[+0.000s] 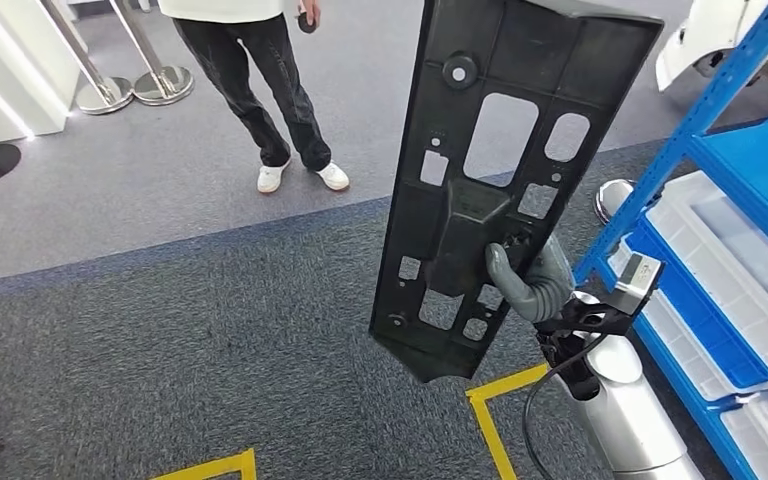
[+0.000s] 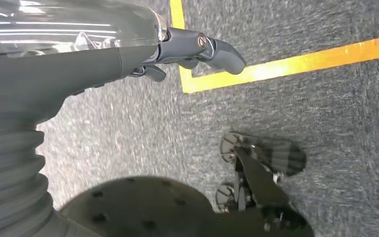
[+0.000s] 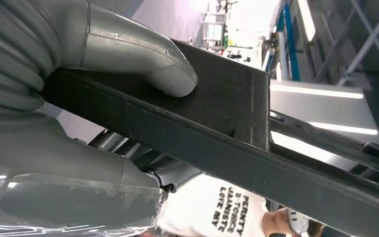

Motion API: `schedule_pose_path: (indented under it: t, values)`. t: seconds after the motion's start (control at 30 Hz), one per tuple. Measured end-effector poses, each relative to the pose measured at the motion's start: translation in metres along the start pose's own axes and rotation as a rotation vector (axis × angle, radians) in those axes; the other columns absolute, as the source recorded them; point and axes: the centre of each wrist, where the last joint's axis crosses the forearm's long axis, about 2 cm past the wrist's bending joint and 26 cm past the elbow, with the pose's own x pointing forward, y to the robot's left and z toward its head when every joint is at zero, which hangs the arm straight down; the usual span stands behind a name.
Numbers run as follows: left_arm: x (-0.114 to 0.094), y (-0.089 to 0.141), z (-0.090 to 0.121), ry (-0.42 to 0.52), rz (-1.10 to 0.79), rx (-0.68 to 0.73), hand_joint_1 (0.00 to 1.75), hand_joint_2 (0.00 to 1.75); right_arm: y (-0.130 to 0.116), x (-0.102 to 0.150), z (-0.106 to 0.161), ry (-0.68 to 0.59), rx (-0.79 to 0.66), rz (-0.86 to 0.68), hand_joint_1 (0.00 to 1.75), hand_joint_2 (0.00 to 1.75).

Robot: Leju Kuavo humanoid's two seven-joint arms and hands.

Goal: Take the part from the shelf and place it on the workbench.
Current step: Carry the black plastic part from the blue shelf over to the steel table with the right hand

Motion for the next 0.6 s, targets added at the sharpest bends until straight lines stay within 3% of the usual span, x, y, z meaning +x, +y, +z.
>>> schedule_pose_path:
  t: [0.6]
  values:
    - [0.0015,0.0008,-0.0004,0.002,-0.008,0.000,0.00,1.75,-0.0005,-0.0020,-0.0019,0.000,-0.012,-0.013,1.69,1.75]
